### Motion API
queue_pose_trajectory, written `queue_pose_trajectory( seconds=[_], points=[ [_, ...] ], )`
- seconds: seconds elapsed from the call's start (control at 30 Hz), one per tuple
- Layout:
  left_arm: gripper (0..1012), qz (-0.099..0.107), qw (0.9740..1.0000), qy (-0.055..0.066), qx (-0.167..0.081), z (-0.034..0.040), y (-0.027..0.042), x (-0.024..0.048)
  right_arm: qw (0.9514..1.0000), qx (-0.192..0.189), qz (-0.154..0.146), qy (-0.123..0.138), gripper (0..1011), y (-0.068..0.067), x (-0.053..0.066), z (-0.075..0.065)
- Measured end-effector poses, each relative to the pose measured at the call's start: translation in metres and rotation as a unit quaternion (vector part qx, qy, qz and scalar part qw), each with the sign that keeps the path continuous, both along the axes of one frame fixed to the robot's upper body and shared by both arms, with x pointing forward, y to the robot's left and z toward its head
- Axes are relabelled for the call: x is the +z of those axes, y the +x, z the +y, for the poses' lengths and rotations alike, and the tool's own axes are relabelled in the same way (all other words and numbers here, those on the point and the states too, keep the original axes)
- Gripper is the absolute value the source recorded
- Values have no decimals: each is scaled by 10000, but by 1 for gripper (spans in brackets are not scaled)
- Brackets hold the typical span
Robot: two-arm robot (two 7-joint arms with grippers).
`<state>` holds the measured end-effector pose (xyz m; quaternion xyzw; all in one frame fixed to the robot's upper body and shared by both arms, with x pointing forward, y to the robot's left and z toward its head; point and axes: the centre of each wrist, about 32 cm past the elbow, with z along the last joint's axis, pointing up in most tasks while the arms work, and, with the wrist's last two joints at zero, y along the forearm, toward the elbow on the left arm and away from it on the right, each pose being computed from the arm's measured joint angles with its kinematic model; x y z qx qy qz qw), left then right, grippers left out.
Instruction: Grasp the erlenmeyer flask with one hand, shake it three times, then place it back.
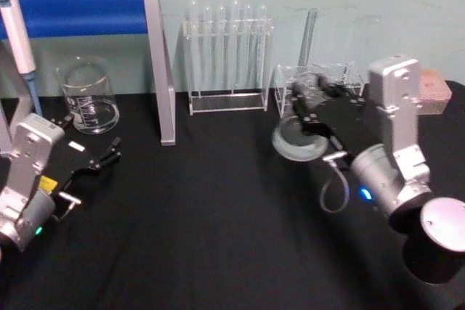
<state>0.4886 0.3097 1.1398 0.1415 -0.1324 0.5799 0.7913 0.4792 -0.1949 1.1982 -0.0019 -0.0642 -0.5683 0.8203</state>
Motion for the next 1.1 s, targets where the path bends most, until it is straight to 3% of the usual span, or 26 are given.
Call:
queue_pose_trajectory(
  seconds=[0.13, 0.23, 0.43, 0.5, 0.7, 0.97, 1.1],
  points=[
    [1001, 0, 10000, 0, 0, 0, 0, 0, 9982, -604, 1, 3, 456, -66, 3, -116],
    [1001, 0, 10000, 0, 0, 0, 0, 0, 9964, -843, -2, 0, 456, -90, 6, -167],
    [1001, 0, 10000, 0, 0, 0, 0, 0, 9965, -838, -11, -5, 457, -80, 19, -189],
    [1001, 0, 10000, 0, 0, 0, 0, 0, 9973, -736, -5, -15, 456, -68, 19, -176],
    [1001, 0, 10000, 0, 0, 0, 0, 0, 10000, 37, 10, -64, 456, 1, 12, -56],
    [1001, 0, 10000, 0, 0, 0, 0, 0, 9929, 1178, 79, -140, 456, 99, 6, 156],
    [1001, 0, 10000, 0, 0, 0, 0, 0, 9896, 1425, 123, -169, 456, 138, -2, 206]
  ],
)
